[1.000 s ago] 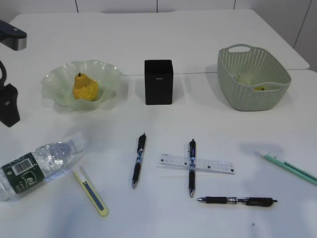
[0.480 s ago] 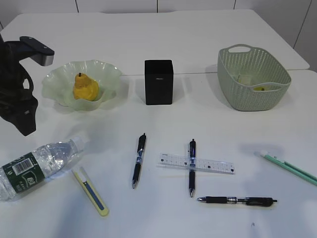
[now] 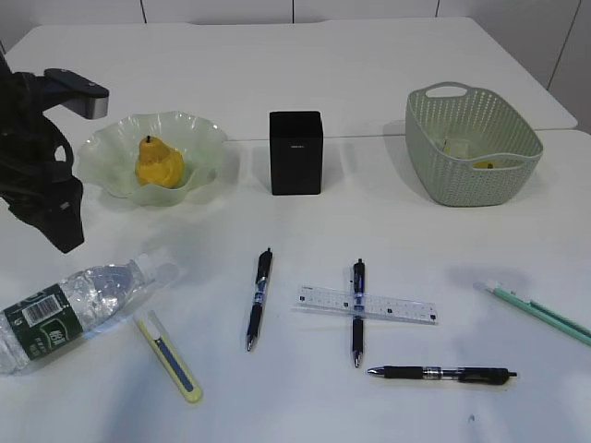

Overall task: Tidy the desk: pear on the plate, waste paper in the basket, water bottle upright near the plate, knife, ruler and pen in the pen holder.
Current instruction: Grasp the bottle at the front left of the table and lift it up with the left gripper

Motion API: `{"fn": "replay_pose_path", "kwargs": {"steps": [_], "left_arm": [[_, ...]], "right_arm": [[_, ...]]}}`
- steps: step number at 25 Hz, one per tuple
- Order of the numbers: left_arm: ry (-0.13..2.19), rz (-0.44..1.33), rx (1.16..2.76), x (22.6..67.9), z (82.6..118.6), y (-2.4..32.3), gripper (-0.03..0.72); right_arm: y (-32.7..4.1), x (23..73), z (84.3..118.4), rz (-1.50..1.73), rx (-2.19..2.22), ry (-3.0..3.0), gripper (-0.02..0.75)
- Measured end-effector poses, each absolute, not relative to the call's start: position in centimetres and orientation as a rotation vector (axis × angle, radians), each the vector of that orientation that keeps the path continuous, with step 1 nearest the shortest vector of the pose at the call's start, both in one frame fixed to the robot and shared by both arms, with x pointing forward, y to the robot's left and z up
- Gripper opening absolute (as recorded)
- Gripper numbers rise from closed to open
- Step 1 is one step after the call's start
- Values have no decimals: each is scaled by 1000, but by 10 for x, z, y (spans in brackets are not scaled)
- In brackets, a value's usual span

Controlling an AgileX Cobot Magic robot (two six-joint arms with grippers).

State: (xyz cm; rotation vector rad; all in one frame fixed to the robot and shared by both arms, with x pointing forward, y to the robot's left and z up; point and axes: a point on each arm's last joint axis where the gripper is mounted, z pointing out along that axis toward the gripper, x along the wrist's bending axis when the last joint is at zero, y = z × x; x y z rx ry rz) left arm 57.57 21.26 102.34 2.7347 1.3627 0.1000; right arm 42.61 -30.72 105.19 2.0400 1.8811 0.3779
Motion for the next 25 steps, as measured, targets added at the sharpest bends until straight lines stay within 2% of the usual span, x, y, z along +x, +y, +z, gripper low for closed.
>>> {"fn": "replay_pose_path", "kwargs": {"steps": [3, 6, 10, 17, 25], "left_arm": [[1345, 97, 2744, 576, 1023, 212, 560], [1344, 96, 2749, 577, 1022, 212, 585], [1330, 65, 2794, 581, 1008, 210, 588], [1208, 40, 2968, 583, 979, 189, 588], [1168, 64, 3026, 588, 964, 186, 588]], "right_arm": [[-307, 426, 1052, 378, 2040, 1881, 552], [-307, 426, 1052, 378, 2040, 1881, 551], [-307, 426, 1052, 378, 2040, 1881, 552], [-307, 426, 1052, 378, 2040, 1881, 552], [-307, 426, 1052, 378, 2040, 1881, 552]]}}
